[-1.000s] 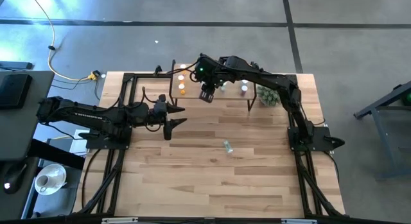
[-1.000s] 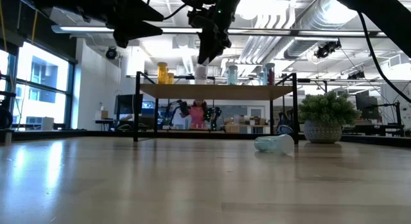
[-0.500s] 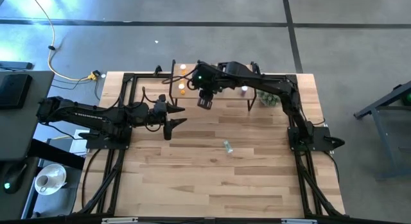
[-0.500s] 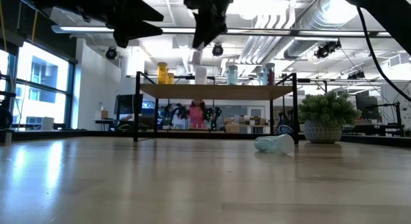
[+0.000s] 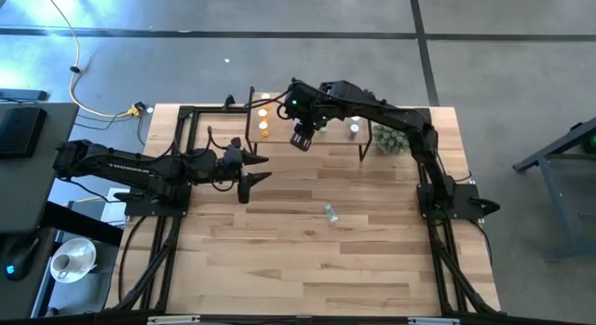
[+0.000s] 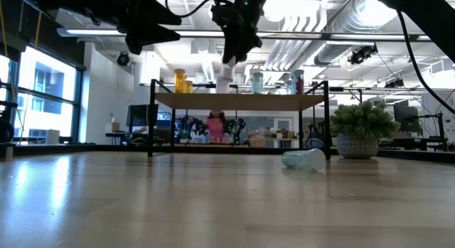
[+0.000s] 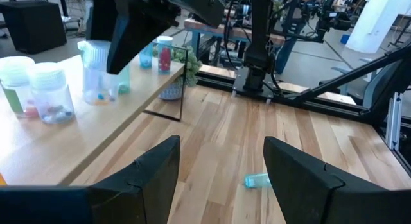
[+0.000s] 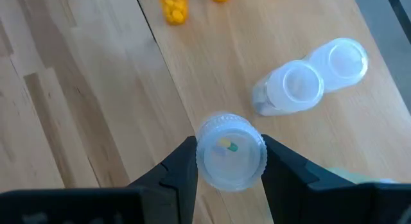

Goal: Pick and place medicine bottles onto shelf by color
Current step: Put the transparent pill bottle on the shelf and aligned with the other transparent pill bottles

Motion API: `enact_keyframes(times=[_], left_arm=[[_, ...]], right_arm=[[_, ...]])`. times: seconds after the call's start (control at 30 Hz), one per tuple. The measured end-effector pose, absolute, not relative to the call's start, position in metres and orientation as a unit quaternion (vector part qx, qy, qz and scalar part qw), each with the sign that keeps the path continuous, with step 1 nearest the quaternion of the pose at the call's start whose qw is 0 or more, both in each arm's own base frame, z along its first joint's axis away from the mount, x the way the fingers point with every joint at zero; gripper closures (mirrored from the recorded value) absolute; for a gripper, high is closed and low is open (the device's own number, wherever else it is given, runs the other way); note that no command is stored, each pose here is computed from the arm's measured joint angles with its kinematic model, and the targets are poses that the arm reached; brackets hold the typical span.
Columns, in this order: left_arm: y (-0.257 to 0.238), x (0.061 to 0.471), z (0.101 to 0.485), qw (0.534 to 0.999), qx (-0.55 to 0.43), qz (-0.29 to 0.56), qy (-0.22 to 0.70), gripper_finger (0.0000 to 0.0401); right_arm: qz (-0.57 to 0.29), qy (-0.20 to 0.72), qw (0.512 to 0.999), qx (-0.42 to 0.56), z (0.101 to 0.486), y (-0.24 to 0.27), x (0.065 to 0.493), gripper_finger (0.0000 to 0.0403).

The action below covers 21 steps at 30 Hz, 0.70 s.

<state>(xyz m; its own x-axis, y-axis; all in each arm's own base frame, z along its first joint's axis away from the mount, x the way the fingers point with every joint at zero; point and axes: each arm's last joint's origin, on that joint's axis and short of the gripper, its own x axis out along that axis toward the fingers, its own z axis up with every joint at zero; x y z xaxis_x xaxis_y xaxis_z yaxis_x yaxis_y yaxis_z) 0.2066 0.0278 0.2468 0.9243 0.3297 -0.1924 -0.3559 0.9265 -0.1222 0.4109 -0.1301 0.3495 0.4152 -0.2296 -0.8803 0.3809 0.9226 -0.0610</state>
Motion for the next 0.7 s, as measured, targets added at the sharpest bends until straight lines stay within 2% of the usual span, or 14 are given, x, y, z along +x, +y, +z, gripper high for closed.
enact_keyframes(times=[0.7], left_arm=[[0.028, 0.207, 0.247, 0.978, -0.078, 0.176, 0.084, 0.0188]], right_arm=[[-0.166, 0.508, 0.842, 0.068, 0.326, -0.133, 0.424, 0.0277]])
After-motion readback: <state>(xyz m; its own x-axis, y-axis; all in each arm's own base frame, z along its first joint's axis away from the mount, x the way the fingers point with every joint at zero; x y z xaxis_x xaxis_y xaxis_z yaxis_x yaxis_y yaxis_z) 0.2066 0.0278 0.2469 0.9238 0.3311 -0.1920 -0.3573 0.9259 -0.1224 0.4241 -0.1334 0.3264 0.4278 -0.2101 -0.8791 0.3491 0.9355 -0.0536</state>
